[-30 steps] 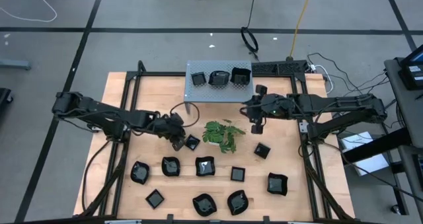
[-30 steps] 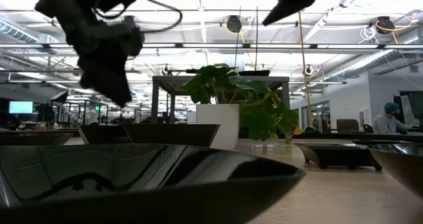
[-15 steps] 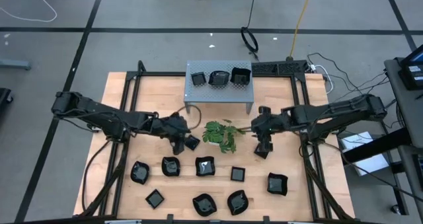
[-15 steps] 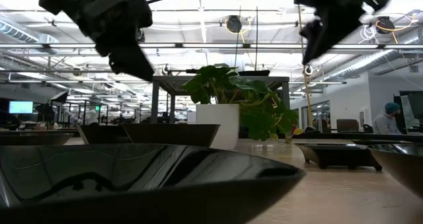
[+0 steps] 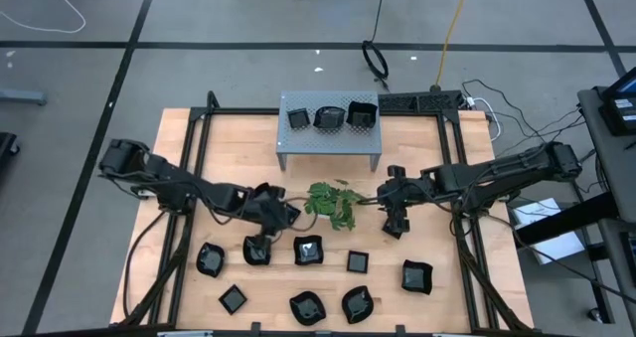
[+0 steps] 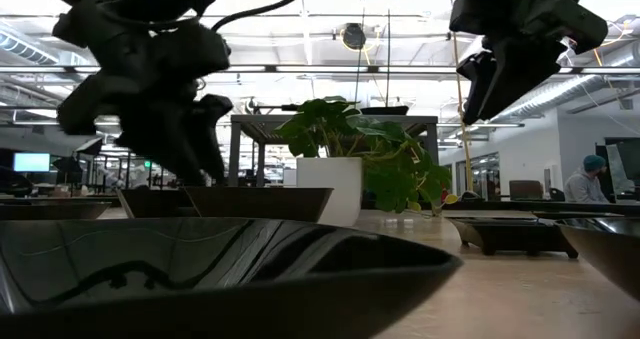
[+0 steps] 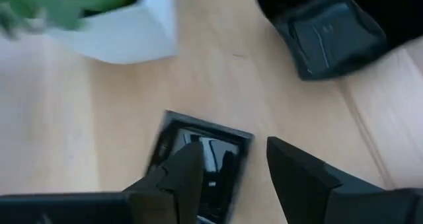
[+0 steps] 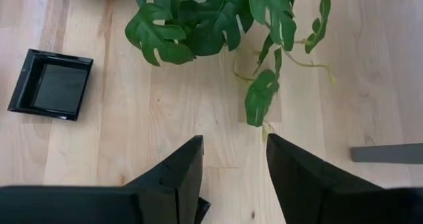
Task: Pick & Place Mini shaped plates
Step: Stack the square black bowl on top of the other square black bowl on the shelf
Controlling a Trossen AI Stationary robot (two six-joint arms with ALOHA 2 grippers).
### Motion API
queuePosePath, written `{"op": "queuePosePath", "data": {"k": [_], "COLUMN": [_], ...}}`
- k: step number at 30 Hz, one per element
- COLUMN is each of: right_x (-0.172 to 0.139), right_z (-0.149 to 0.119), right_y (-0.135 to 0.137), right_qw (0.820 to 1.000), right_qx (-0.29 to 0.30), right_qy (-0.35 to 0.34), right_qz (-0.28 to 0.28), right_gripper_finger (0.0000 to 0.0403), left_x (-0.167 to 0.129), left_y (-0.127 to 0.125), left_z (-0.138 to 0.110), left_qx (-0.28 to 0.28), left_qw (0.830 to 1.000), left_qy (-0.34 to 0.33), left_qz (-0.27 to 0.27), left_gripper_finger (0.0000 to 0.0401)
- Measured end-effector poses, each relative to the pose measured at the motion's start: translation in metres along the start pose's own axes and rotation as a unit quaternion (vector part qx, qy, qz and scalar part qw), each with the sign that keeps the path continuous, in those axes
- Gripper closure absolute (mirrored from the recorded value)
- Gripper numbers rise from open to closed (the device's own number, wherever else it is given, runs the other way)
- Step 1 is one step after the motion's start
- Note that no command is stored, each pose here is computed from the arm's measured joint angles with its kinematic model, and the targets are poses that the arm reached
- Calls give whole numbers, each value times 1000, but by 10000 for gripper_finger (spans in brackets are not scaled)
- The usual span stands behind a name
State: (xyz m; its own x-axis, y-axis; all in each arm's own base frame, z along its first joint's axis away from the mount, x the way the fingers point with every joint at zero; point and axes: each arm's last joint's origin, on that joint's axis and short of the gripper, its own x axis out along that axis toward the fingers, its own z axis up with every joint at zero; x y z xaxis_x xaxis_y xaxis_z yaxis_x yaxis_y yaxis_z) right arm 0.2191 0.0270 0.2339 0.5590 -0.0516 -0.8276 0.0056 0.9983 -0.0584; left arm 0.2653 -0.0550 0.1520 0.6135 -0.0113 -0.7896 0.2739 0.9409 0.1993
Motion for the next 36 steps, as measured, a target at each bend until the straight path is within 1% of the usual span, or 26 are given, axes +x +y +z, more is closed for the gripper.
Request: {"op": "queuePosePath", "data": {"k": [3,6,11,14,16,18,24,25,28,32,33,36], "right_x": [0,0,0,0,0,0,0,0,0,0,0,0], "right_z": [0,2,5,6,6,6,6,6,6,6,6,6], "right_y": [0,0,0,0,0,0,0,0,0,0,0,0], "right_qw": [1000,1000,1000,999,999,999,999,999,999,999,999,999], "right_qx": [-4,-11,-11,-20,-21,-21,-21,-21,-20,-20,-20,-20], "right_qy": [-1,-8,-28,-31,-32,-32,-32,-32,-32,-32,-32,-32], "right_qz": [0,0,2,2,2,2,2,2,2,2,2,2], "right_gripper_finger": [246,246,246,246,246,246,246,246,246,246,246,246], "left_x": [7,14,25,27,28,28,27,27,25,20,18,11], "left_y": [-6,-10,-11,-11,-11,-11,-9,-8,-8,-9,-9,-6], "left_z": [-3,-6,-11,-11,-10,-9,0,2,11,30,35,46], "left_qx": [21,32,36,35,33,23,2,-3,-9,10,15,22], "left_qw": [1000,999,998,997,998,998,999,999,999,1000,1000,999], "left_qy": [14,30,53,54,50,48,45,39,25,1,1,28], "left_qz": [-8,-4,27,33,32,26,27,27,22,19,18,14], "left_gripper_finger": [229,229,229,232,245,270,380,389,387,390,394,393]}}
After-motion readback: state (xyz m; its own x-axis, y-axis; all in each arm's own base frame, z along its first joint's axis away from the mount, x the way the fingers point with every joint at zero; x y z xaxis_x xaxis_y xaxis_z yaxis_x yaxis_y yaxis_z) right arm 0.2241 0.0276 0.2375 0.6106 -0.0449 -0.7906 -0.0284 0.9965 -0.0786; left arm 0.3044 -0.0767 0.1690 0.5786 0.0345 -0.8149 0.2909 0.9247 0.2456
